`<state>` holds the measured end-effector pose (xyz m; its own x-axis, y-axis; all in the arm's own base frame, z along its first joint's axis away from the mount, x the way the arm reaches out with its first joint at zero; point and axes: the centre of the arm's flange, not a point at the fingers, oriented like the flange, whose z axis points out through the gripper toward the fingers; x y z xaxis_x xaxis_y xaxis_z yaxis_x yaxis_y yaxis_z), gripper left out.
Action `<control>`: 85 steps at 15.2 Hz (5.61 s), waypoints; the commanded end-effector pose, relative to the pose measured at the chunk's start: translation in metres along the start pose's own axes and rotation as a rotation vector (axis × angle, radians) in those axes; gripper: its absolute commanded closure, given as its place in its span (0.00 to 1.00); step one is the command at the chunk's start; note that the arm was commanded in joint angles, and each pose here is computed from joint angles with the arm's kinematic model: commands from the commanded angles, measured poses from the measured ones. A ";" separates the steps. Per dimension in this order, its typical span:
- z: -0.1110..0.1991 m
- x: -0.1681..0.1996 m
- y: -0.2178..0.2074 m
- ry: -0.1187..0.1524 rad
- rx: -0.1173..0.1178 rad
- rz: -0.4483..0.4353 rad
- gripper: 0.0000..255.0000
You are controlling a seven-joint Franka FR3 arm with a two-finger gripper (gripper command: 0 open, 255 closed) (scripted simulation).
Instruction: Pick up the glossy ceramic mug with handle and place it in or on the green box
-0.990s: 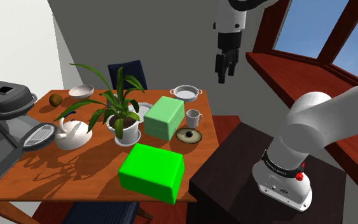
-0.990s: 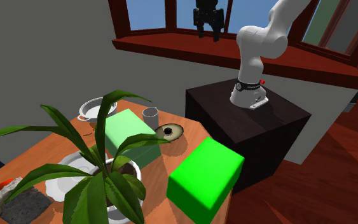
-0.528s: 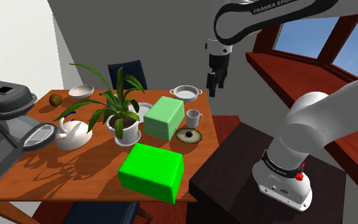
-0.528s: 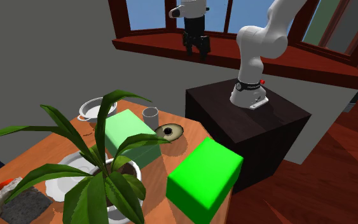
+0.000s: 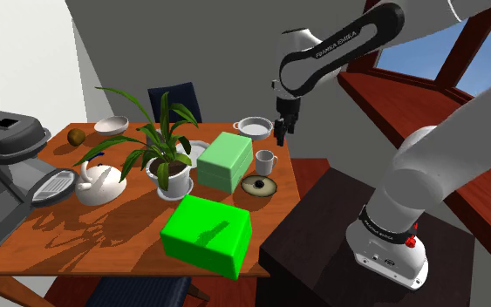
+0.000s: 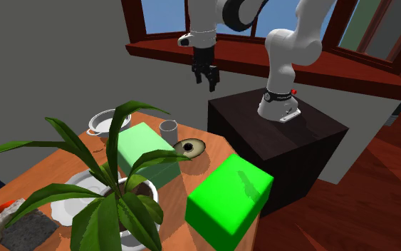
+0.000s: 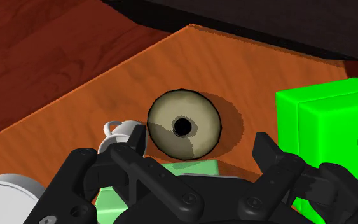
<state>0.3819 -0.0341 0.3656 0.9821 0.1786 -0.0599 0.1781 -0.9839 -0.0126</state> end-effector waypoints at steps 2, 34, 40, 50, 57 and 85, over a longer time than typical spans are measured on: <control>0.036 0.019 0.011 0.021 -0.014 -0.016 0.00; 0.240 0.128 0.071 0.115 -0.081 -0.097 0.00; 0.240 0.128 0.071 0.115 -0.081 -0.097 1.00; 0.209 0.127 0.070 0.115 -0.081 -0.097 1.00; 0.172 0.124 0.070 0.115 -0.081 -0.097 1.00; 0.024 0.115 0.068 0.115 -0.081 -0.097 1.00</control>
<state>0.5061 -0.0797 0.3281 0.9596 0.2765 0.0524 0.2728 -0.9597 0.0681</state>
